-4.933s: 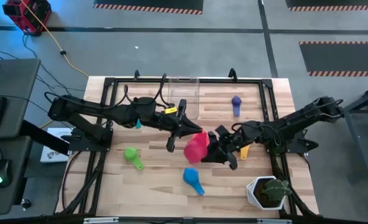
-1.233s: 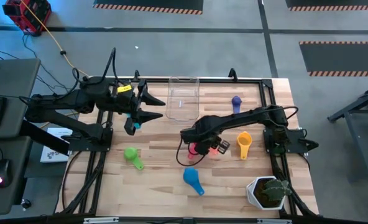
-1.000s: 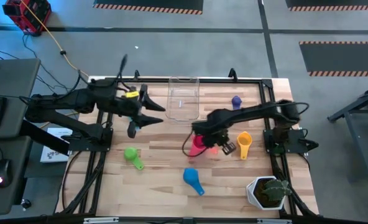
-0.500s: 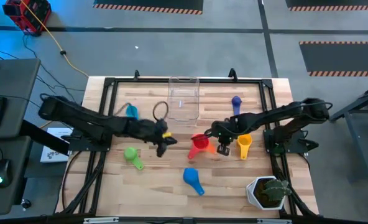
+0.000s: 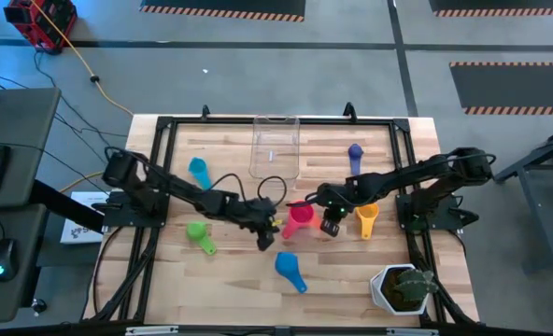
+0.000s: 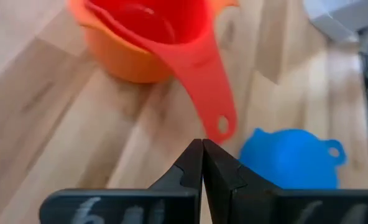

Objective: Nest measuring cups in basket
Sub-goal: Stack the red measuring cup on top of the orange measuring cup

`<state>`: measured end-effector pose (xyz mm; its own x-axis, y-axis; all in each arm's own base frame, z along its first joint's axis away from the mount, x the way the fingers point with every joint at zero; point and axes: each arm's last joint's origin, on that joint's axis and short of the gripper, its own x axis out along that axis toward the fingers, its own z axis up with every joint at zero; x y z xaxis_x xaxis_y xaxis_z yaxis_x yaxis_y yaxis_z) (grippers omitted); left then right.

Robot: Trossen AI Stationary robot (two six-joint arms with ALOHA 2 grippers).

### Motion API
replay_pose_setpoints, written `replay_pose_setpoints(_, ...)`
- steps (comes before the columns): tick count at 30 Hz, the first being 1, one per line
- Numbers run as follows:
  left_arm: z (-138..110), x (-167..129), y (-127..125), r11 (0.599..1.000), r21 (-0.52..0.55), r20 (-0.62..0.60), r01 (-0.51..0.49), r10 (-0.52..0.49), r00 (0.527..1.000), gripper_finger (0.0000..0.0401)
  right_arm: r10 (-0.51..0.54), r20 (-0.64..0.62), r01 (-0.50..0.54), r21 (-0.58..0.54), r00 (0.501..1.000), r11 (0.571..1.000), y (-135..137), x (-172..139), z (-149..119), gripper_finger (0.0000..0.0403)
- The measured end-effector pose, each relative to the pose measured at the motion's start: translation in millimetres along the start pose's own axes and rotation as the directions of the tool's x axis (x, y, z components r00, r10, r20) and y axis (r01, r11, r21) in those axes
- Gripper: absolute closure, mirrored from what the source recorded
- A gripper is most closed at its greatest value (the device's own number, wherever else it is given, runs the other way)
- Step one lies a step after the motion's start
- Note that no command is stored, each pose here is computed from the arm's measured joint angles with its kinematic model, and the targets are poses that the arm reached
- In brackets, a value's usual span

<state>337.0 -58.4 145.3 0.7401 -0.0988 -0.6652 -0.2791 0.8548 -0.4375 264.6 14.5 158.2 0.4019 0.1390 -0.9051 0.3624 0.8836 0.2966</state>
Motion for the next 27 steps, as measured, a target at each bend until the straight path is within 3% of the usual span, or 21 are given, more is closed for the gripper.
replay_pose_setpoints(7, 5, 14, -1, 0.997, -0.027, 0.056, -0.071, 0.072, 0.996, 0.0401, 0.026, 0.018, -0.026, 0.009, 1.0, 1.0, 8, 1, -1, 0.0403)
replay_pose_setpoints(16, 13, 40, -15, 0.999, -0.028, 0.029, -0.021, 0.022, 0.999, 0.0401, 0.057, 0.048, -0.06, 0.065, 0.997, 0.996, 18, 2, -2, 0.0403)
replay_pose_setpoints(27, 28, 40, -26, 0.999, -0.032, 0.083, 0.008, -0.005, 0.997, 0.0401, 0.112, 0.11, -0.125, 0.116, 0.988, 0.985, 38, 2, -6, 0.0403)
